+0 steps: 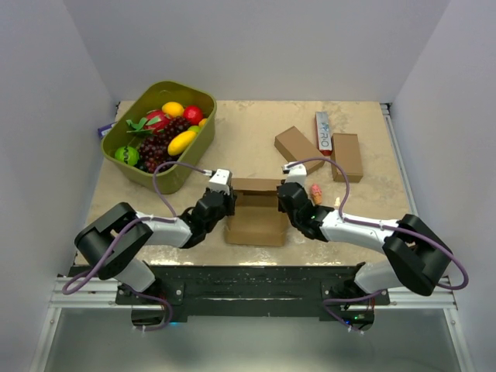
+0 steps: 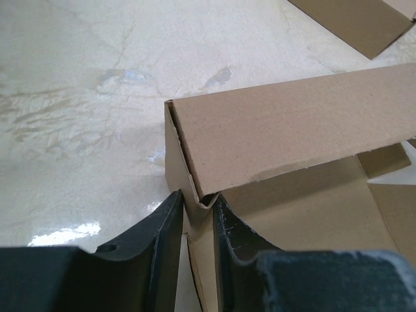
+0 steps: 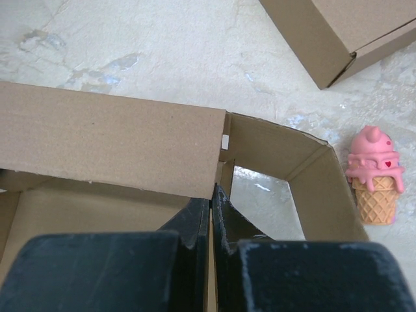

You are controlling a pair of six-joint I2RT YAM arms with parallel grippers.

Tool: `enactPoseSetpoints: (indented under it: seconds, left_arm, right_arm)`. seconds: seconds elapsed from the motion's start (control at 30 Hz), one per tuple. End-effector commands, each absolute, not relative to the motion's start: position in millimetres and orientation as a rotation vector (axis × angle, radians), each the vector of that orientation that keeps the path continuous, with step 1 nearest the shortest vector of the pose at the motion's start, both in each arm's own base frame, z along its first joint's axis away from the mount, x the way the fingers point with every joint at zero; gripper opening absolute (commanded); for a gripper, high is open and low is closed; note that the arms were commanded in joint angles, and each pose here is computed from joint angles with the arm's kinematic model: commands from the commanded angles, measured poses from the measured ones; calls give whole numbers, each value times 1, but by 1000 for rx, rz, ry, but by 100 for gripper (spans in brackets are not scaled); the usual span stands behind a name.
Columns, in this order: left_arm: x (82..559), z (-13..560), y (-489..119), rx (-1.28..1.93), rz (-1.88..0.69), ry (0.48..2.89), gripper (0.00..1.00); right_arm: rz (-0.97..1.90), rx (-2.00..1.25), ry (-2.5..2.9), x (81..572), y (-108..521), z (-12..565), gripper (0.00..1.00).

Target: Fold the paper box

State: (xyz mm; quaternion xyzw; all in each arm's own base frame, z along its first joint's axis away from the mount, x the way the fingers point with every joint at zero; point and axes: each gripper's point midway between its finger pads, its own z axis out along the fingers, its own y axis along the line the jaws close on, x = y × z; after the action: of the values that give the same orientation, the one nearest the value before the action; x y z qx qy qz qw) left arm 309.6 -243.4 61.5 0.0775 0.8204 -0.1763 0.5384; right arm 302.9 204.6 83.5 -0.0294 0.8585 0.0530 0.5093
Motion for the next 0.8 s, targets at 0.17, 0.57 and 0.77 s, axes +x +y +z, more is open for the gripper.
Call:
enactPoseSetpoints:
  seconds: [0.17,0.57,0.77]
  left_arm:
    - [321,73,-203,74,-156,1829,8]
    - [305,63,-219,265,-195,1880,3]
    - [293,57,-242,444,-275,1997,0]
  right_arm:
    - [219,-57,2093,294,220,97,0]
    - [241,-98,2129,282,218,109,37]
    - [362,-251,2047,264,221,146,73]
